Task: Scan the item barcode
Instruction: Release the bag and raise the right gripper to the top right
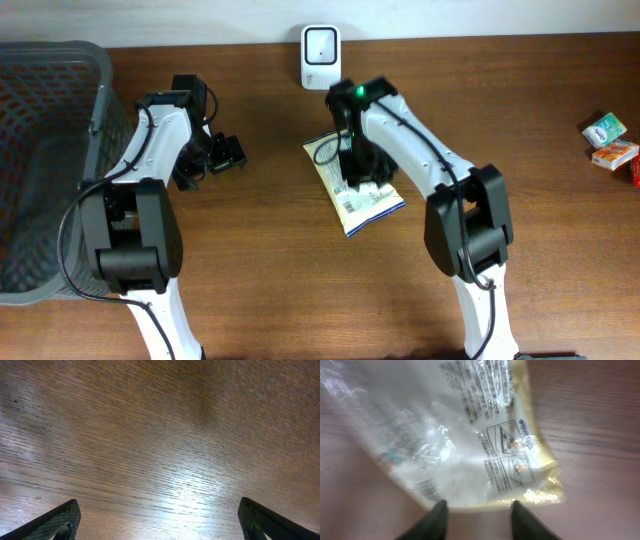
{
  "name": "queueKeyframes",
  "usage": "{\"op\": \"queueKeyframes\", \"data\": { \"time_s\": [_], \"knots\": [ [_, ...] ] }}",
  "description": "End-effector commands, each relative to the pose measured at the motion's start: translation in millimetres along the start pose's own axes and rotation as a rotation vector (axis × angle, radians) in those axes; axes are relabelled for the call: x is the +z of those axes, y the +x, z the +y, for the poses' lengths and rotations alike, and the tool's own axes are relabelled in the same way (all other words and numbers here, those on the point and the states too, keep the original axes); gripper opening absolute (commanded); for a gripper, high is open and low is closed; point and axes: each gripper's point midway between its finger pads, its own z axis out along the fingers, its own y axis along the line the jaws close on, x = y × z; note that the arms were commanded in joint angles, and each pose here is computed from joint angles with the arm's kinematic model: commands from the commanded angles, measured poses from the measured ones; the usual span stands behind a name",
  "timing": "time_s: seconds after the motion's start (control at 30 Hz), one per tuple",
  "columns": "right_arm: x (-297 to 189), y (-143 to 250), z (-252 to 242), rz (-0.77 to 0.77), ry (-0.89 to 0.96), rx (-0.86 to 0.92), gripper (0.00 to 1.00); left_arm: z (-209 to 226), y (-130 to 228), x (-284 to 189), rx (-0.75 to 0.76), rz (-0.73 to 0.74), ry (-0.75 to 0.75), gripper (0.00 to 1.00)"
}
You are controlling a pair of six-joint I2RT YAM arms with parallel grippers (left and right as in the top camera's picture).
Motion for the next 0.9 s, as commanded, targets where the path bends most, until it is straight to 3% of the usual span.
{"op": "queueKeyframes", "data": {
  "time_s": [0.0,0.17,0.43,0.57,0.73,0.87],
  "knots": [
    [-72,-37,12,-0.253,-0.074,0.002,0.48,0,-5,-12,-0.009,-0.035,0.004,0.99],
    [-73,-71,26,-0.374,-0.121,0.002,0.5,0,-5,-12,-0.009,-0.035,0.004,0.99],
    [-10,-84,31,-0.331,-0.104,0.002,0.51,0,-5,-12,-0.009,-0.035,0.004,0.99],
    [-5,-84,31,-0.329,-0.104,0.002,0.56,0,-5,-12,-0.009,-0.035,0.004,0.99],
    [-39,-82,30,-0.352,-0.116,0.003,0.57,0,-5,-12,-0.009,-0.035,0.004,0.99],
    [-113,-74,27,-0.441,-0.15,0.003,0.57,0,-5,-12,-0.009,-0.035,0.004,0.99]
  ]
}}
